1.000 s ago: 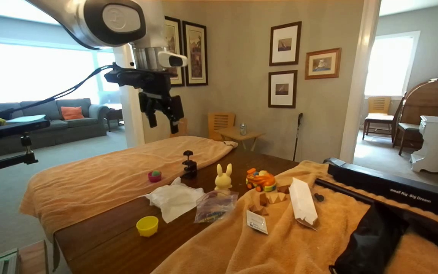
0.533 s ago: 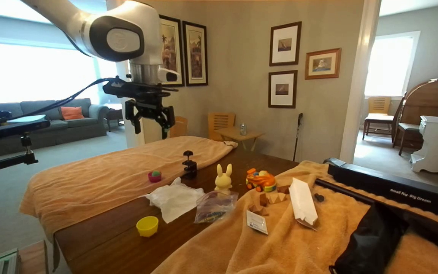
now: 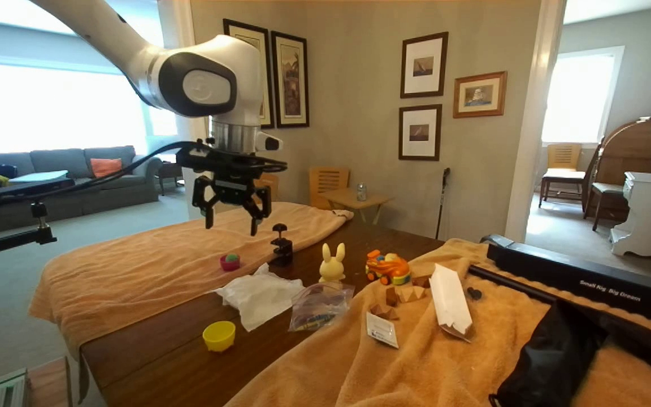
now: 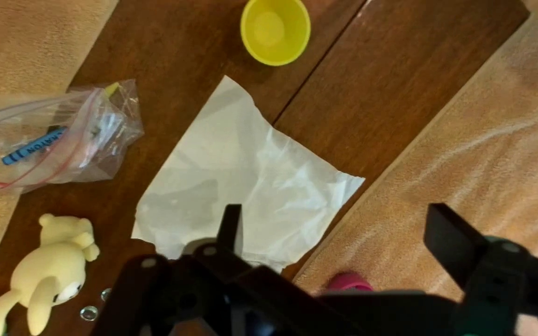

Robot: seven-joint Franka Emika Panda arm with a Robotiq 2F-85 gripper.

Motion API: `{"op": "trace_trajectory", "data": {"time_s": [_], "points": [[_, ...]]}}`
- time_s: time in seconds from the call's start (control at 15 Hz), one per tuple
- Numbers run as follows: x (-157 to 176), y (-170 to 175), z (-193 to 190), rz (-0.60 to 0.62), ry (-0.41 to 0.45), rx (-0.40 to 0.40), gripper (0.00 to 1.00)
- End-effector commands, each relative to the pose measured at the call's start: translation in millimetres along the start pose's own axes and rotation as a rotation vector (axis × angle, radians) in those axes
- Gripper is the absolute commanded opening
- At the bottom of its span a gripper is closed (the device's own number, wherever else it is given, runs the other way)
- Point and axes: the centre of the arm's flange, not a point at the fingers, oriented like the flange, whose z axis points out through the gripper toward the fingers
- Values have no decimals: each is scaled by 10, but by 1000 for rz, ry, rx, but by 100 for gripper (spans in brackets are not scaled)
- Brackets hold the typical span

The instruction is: Use the napkin to wipe the table.

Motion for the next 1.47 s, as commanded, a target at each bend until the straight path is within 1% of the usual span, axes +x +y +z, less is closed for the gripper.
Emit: {"op": "trace_trajectory", "data": {"time_s": [0.0,0.27,0.33,0.4,0.6,0.73,0.87,0.93,1.0,1.13,1.4], "points": [[-5,44,35,-8,-14,-22,100],[-6,58,74,-7,-22,-22,100],[-71,104,43,-2,-38,-47,100],[-85,185,93,40,-67,-72,100],[-89,324,234,80,-130,-145,100],[0,359,349,123,-127,-182,100],[149,321,466,173,-84,-197,100],[236,302,527,217,-79,-222,100],[292,276,572,253,-70,-230,100],[408,208,680,327,-41,-232,100],[579,89,915,415,-6,-229,100]]}}
